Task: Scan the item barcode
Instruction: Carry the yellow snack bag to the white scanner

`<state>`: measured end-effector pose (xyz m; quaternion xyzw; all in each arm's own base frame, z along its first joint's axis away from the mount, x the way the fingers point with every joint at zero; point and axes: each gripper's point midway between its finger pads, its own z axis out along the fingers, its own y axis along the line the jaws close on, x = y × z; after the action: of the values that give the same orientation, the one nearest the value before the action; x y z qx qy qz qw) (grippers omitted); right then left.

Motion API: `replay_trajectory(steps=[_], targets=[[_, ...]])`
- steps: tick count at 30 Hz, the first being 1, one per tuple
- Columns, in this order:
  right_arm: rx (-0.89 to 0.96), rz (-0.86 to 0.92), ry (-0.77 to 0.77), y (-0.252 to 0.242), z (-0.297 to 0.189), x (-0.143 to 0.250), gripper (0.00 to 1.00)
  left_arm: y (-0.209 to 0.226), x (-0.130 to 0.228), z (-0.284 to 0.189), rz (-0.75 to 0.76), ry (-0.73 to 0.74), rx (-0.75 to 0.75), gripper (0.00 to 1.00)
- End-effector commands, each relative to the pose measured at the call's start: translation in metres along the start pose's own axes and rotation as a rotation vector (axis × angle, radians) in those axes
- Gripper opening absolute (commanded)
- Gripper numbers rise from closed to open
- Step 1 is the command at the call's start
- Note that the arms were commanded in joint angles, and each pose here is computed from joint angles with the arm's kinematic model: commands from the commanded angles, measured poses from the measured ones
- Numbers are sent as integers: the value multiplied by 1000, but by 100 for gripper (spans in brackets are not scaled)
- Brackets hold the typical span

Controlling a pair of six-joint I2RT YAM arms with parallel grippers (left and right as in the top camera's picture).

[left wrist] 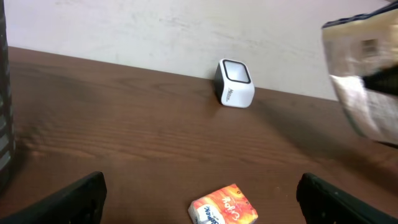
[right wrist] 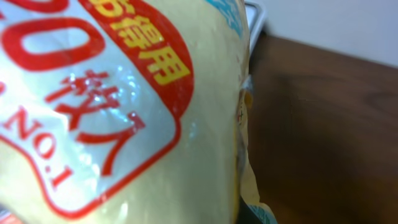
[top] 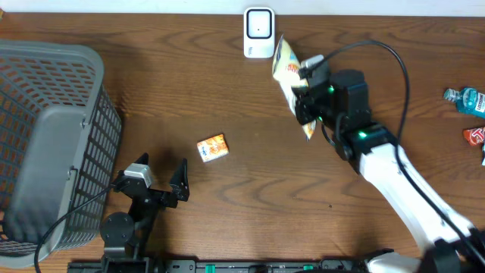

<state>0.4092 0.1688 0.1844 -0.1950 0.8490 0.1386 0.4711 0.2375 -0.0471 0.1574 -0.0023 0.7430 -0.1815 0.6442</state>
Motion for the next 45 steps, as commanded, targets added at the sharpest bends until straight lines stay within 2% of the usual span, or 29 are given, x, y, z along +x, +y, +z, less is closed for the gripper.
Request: replay_trajectory(steps=[1,4,9,13,19,26,37,41,45], targets=[[134,-41,-8,-26,22,-6,1,2,15,1,-12,43,-2,98],[180,-87,2,-37,43,-18,1,2,15,1,-12,43,-2,98],[381,-227,11,-64,82,-55,1,2,15,1,-12,43,-2,98],[472,-331,16,-75,115,-76,1,2,15,1,-12,43,-2,98],[634,-411,48,-101,166,-81,1,2,15,1,-12,43,-2,98],[681,-453,44,-103,211,-77,1,2,15,1,-12,43,-2,98],[703,-516,50,-86,222,-71,1,2,15,1,-12,43,-2,97],[787,-500,71,-97,212,-71,1,2,15,1,-12,43,-2,98],[942,-473,97,-114,183,-83,1,2,15,1,-12,43,-2,98]])
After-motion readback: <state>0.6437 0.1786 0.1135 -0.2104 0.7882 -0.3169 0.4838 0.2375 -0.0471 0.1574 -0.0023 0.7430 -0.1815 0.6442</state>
